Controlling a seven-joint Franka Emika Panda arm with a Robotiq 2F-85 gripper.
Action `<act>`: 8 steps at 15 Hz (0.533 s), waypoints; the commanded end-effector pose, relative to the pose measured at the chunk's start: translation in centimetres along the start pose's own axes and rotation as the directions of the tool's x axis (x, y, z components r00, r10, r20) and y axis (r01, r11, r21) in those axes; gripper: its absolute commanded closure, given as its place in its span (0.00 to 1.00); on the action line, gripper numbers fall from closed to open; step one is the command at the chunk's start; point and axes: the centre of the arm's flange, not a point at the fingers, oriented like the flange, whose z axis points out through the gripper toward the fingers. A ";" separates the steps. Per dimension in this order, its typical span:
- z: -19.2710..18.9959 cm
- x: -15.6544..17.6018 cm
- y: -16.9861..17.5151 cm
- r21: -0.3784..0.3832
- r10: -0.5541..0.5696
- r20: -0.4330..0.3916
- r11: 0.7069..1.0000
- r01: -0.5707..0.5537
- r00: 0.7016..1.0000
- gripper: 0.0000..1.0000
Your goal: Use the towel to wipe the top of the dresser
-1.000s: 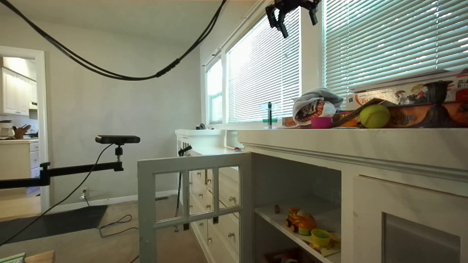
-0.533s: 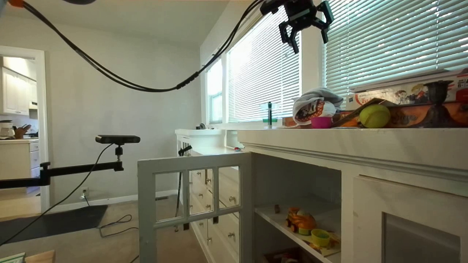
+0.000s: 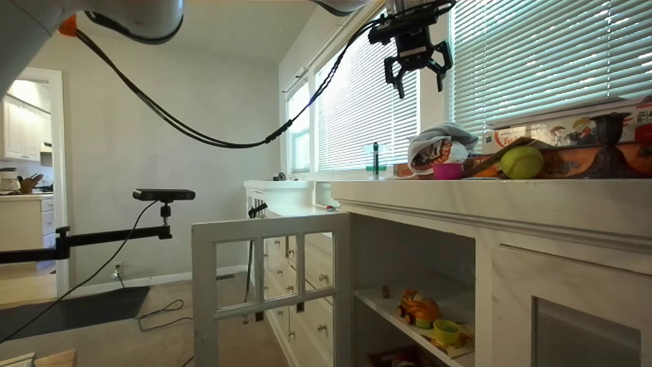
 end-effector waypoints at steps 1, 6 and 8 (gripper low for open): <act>0.0 0.2 -0.1 0.006 -0.008 0.001 1.000 0.008 1.000 0.00; 1.1 -0.2 0.3 -0.028 0.034 0.012 0.999 -0.034 0.999 0.00; 3.4 0.0 1.7 -0.057 0.022 0.026 0.998 -0.021 0.999 0.00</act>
